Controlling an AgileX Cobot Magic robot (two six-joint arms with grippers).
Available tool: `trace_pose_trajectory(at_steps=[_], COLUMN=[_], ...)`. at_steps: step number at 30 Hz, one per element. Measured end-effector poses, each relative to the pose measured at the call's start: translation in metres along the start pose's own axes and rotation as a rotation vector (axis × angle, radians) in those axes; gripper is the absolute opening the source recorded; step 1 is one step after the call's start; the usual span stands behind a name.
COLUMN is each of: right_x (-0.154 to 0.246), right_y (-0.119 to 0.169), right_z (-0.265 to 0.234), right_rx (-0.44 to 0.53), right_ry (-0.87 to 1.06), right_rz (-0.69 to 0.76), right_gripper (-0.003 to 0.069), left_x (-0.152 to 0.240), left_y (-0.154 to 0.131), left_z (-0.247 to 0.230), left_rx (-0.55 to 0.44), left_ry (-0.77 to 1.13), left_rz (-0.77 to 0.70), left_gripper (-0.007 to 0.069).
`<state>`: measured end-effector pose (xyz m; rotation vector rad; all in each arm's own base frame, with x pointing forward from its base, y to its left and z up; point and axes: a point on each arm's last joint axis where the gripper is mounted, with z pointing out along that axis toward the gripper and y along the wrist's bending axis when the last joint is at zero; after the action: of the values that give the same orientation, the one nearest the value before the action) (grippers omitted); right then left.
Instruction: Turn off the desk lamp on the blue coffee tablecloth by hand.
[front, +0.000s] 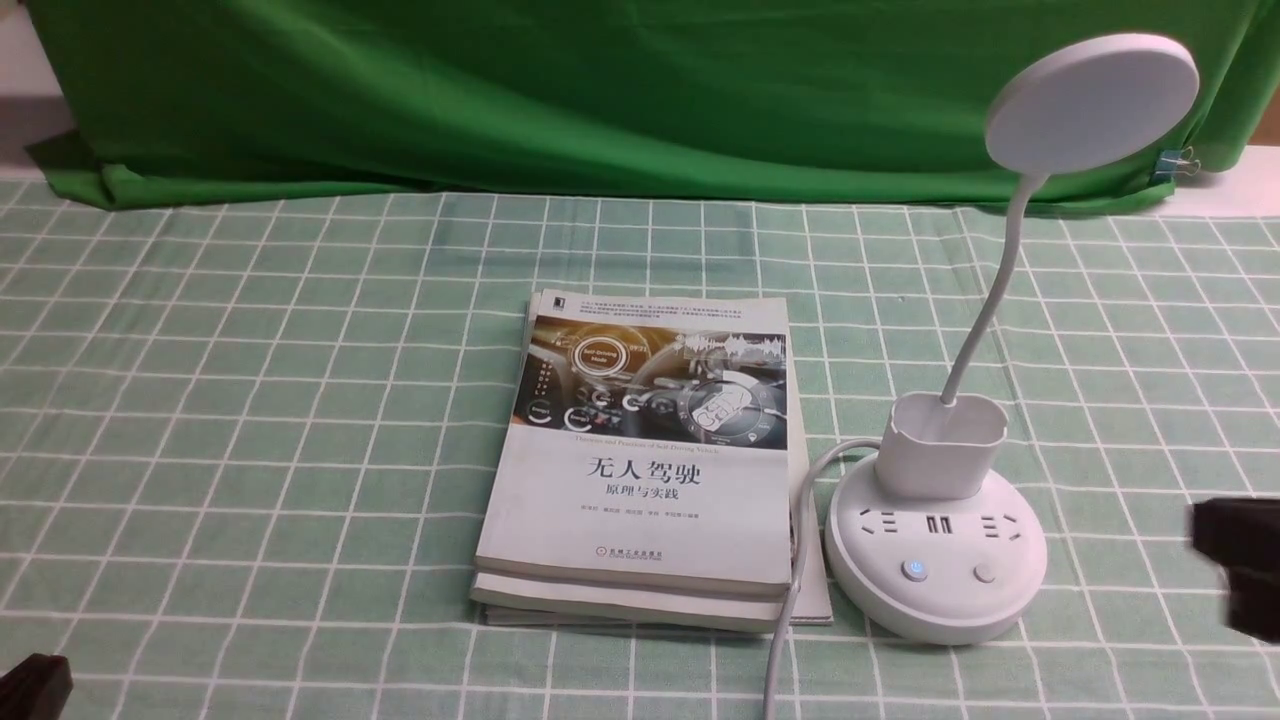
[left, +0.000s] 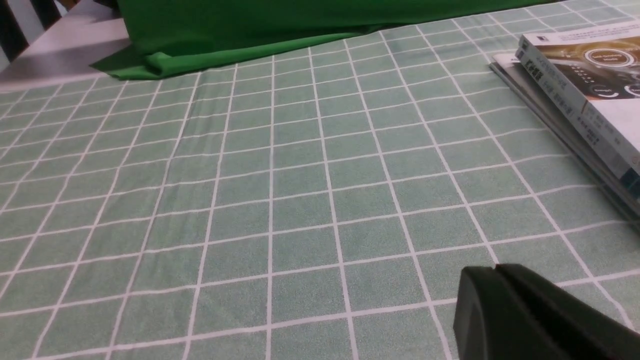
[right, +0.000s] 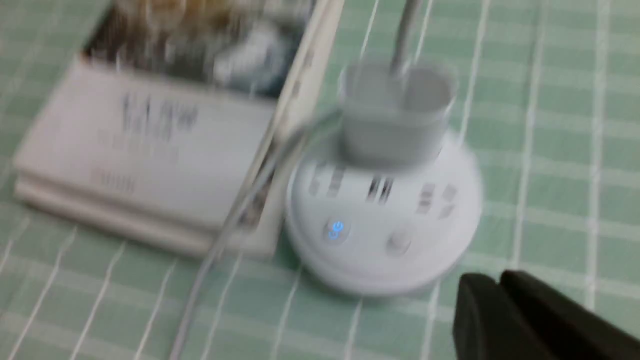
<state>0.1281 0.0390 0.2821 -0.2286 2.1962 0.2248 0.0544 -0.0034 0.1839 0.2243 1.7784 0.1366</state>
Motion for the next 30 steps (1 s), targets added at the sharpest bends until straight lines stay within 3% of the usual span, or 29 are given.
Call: trace_pose_trajectory(at_steps=[2, 5, 13, 30], right_x=[0.009, 0.052, 0.119, 0.120], right_y=[-0.004, -0.016, -0.023, -0.022], right_z=[-0.006, -0.015, -0.006, -0.010], right_rx=[0.018, 0.106, 0.171, 0.174], right_ry=[-0.062, -0.245, -0.410, -0.473], right_rz=[-0.001, -0.017, -0.009, -0.020], right_gripper=[0.0029, 0.0029, 0.0034, 0.0048], left_x=[0.000, 0.000, 0.000, 0.000], left_y=[0.000, 0.000, 0.000, 0.000], left_z=[0.000, 0.000, 0.000, 0.000], left_rx=[0.000, 0.000, 0.000, 0.000], left_ry=[0.000, 0.000, 0.000, 0.000], left_rz=[0.000, 0.000, 0.000, 0.000], left_gripper=[0.0000, 0.0000, 0.0000, 0.0000])
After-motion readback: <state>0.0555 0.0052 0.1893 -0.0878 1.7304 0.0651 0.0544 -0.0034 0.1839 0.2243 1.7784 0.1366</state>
